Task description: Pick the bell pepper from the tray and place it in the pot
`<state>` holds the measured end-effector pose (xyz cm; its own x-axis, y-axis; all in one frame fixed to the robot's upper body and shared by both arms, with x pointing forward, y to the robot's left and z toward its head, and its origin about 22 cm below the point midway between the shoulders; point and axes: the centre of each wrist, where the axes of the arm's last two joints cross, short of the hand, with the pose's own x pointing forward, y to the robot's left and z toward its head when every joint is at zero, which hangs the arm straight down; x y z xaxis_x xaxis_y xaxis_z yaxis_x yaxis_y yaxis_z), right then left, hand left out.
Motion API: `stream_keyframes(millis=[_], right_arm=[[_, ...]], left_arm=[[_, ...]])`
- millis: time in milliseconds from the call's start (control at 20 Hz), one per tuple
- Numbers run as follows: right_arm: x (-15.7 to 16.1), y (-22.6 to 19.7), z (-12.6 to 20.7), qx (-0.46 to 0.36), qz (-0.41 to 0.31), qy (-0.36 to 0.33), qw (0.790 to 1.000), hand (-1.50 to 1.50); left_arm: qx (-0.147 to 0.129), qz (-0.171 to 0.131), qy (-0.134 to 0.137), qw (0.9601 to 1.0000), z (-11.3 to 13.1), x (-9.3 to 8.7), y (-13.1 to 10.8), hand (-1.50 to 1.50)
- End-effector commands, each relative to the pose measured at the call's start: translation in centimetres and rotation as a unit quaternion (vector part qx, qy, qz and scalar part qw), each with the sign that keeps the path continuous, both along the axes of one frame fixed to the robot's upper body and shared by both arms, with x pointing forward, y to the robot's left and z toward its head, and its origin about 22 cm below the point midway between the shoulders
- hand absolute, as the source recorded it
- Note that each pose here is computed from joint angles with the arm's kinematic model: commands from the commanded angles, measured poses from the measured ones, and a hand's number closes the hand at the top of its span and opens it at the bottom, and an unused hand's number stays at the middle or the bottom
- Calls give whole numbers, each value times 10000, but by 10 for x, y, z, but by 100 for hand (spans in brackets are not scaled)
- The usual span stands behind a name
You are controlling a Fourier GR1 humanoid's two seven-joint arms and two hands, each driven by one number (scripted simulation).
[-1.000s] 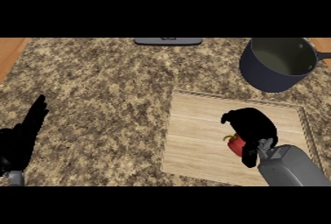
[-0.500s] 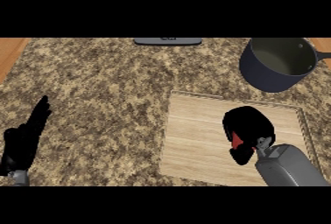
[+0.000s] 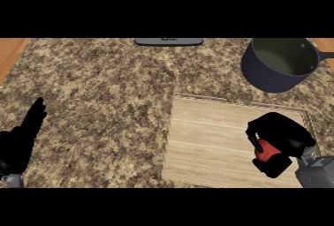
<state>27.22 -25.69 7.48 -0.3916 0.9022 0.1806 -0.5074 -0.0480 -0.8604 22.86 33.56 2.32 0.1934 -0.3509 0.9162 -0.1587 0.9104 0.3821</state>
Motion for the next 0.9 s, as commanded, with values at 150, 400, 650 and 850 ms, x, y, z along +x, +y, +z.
stream_keyframes(millis=[150,400,650,850], right_arm=[[-14,-37,40,355,95,-1430,9890,150],[-21,-41,91,1035,-349,-2949,9492,150],[-38,-63,126,1525,-747,-3432,9238,150],[-25,-61,136,2264,-1118,-3234,9120,150]], left_arm=[[-69,-12,31,10000,-11,-2,-9,0],[-39,153,23,9999,-6,-5,11,0],[-18,-65,62,10000,4,-3,-11,0],[33,4,10,10000,6,0,5,0]])
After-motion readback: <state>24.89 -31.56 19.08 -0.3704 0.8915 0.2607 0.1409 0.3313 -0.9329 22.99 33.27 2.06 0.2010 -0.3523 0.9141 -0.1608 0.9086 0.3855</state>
